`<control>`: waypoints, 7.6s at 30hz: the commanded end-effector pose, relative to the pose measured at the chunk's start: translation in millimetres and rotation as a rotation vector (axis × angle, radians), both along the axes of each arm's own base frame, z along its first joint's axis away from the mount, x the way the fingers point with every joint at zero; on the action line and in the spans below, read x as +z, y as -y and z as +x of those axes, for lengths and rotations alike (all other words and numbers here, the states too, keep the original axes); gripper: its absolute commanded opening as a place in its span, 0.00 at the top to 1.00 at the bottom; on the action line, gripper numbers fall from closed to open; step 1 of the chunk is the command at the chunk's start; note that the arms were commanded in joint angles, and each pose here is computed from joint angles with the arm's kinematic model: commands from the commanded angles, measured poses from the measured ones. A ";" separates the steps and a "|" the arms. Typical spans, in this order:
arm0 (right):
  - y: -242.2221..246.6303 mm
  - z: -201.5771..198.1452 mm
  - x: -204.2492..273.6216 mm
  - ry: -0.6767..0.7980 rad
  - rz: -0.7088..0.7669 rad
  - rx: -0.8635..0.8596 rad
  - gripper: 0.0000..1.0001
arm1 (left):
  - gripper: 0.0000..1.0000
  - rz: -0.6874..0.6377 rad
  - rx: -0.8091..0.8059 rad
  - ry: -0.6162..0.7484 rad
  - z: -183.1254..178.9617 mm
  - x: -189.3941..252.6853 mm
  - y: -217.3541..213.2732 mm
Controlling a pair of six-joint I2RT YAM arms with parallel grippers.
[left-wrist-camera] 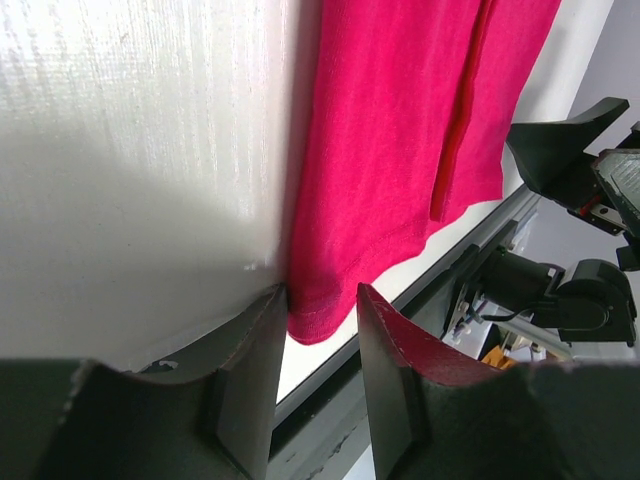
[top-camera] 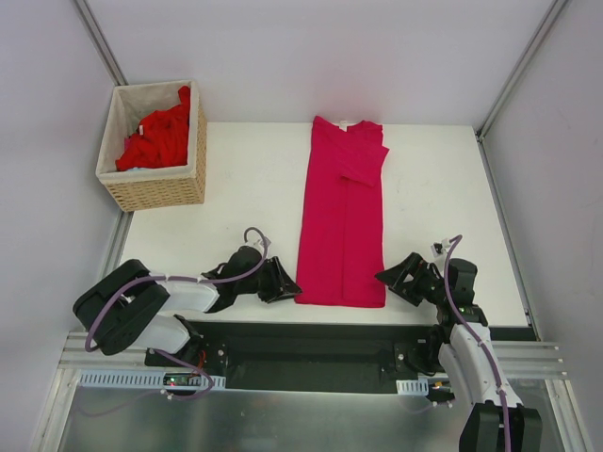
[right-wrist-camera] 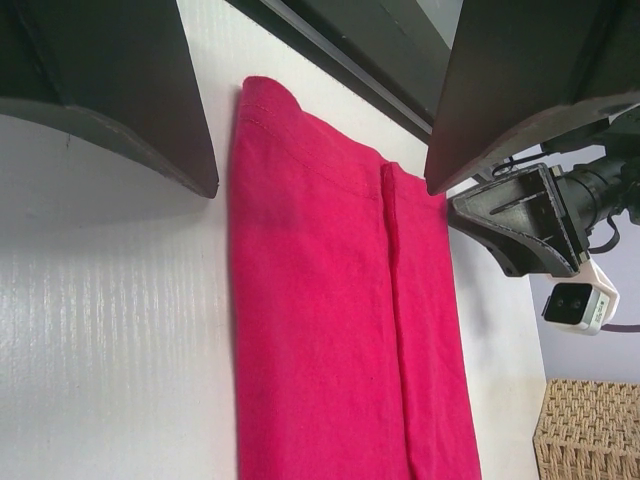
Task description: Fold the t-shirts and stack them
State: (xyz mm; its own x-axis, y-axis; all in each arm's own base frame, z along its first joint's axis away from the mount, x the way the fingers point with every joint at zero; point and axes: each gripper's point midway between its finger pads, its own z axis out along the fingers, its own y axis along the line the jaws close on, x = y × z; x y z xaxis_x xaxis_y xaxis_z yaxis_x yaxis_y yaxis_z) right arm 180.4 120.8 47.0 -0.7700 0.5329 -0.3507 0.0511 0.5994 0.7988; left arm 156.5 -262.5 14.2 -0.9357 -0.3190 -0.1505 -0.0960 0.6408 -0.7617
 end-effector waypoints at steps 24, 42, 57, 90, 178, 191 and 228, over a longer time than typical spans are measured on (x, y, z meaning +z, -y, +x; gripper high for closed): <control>4.0 4.0 3.0 0.010 -0.023 -0.013 0.11 | 0.69 0.176 0.015 -0.114 -46.1 -51.7 -39.3; 3.6 3.5 3.4 0.010 -0.021 -0.011 0.11 | 0.70 0.180 0.005 -0.114 -38.1 -56.5 -29.9; 11.3 -12.2 -7.8 -0.069 -0.070 -0.054 0.15 | 1.00 0.182 0.002 -0.105 -39.5 -51.4 -32.3; -8.1 -11.9 -21.7 -0.238 -0.248 0.042 0.16 | 1.00 0.180 -0.015 -0.097 -33.1 -44.8 -23.9; -23.0 -6.4 29.8 -0.152 -0.418 0.123 0.99 | 1.00 0.161 -0.075 0.033 -0.4 14.4 4.9; -37.5 26.3 42.9 -0.124 -0.427 0.132 0.99 | 1.00 0.099 -0.124 0.137 53.7 74.1 49.0; -7.6 118.5 92.4 -0.076 -0.449 0.000 0.99 | 1.00 0.103 -0.051 0.227 157.8 128.8 40.1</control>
State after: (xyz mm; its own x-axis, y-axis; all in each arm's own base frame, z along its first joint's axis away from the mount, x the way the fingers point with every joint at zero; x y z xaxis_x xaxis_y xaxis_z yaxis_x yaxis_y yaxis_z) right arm 279.9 128.0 123.1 -0.8219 0.3381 -0.4584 0.1221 0.8907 0.4380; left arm 303.5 -301.1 132.0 -0.8922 -0.2626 -0.3674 0.0743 0.7171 -0.6930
